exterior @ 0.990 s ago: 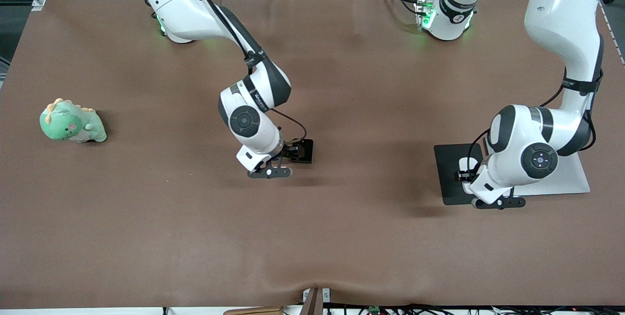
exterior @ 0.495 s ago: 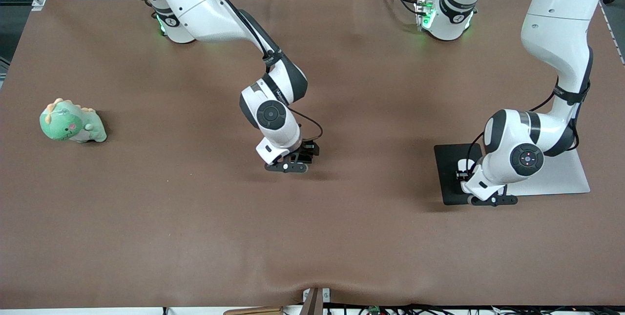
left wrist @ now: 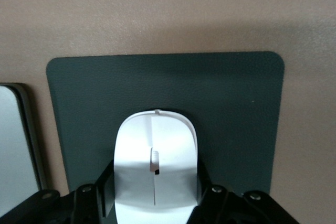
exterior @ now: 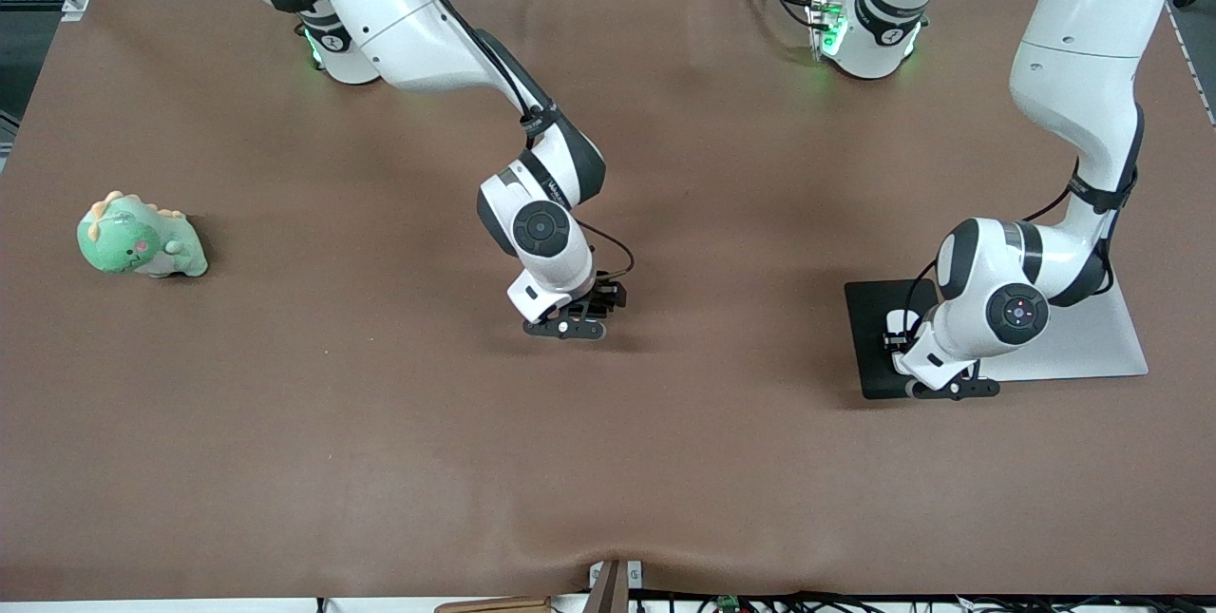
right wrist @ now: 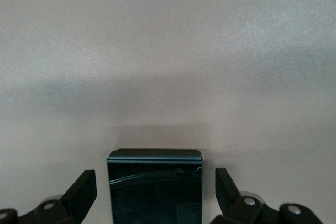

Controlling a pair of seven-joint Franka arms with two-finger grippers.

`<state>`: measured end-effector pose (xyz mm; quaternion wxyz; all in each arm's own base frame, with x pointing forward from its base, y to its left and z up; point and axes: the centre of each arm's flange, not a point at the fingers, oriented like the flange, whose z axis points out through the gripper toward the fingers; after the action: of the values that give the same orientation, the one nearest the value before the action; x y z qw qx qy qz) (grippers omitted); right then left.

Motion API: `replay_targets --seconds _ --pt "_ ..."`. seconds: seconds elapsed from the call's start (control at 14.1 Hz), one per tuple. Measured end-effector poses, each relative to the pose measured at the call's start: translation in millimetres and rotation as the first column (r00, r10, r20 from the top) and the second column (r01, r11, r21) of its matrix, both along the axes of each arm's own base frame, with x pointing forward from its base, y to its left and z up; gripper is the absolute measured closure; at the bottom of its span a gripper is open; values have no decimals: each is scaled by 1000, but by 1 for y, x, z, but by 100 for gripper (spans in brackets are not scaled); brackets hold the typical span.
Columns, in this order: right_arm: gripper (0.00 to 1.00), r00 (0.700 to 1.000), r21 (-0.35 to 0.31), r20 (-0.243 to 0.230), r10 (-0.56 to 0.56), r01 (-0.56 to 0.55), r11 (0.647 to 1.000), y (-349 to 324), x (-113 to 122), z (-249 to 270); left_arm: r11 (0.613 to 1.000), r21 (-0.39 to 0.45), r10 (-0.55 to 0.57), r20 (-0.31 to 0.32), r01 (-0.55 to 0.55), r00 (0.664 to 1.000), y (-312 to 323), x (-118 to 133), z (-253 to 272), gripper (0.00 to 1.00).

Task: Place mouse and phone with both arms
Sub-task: 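Lower the mouse onto the grey pad and open the left gripper, then carry the black phone with the right gripper while the left gripper withdraws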

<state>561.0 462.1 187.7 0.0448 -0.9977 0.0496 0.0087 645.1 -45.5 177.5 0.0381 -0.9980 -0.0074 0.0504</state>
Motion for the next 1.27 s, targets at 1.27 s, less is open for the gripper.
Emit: replay_targets --seconds 1.27 --pt "20 998 -63 21 -54 55 996 -21 25 33 995 81 52 61 -57 997 2 -24 340 0"
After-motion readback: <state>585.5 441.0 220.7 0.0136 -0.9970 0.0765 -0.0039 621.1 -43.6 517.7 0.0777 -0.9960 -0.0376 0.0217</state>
